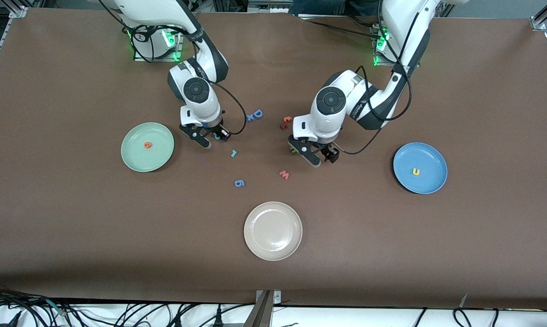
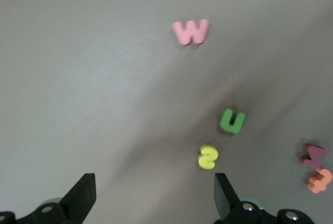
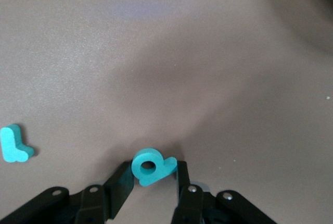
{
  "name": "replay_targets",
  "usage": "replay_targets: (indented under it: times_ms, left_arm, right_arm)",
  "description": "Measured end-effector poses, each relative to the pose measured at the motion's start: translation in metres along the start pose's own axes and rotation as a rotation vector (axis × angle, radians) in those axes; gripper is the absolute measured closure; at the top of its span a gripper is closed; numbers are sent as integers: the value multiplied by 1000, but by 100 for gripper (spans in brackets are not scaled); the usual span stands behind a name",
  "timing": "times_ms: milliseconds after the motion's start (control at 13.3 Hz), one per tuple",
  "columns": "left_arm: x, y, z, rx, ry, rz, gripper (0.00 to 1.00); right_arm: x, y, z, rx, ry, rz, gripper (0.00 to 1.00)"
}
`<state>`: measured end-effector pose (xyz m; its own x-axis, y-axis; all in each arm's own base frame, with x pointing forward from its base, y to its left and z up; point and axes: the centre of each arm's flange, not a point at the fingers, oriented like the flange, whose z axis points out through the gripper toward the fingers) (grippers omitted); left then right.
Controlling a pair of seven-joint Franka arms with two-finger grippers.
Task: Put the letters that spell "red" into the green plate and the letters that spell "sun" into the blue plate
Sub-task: 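Carry the teal letter to the green plate while the left gripper reaches letters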
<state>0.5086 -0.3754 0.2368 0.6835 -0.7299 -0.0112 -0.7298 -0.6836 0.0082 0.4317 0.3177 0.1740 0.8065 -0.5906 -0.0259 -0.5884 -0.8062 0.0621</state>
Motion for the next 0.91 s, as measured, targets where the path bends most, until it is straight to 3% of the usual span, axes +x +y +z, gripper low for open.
replay_targets:
  times_ms: [151, 377, 604, 905]
  left_arm:
    - [-10, 10, 29, -5, 45, 48, 0]
    - [-30, 28, 58, -22, 40, 88, 1]
    - [-29, 44, 57, -34, 40, 113, 2]
    - [-30, 46, 58, -34, 39, 116, 6]
  right_arm:
    - [0, 0, -1, 1, 0, -4, 60]
    - [18, 7, -14, -23, 2, -44, 62]
    - [80, 39, -54, -88, -17, -148, 62]
    - [151, 91, -80, -113, -45, -272, 62]
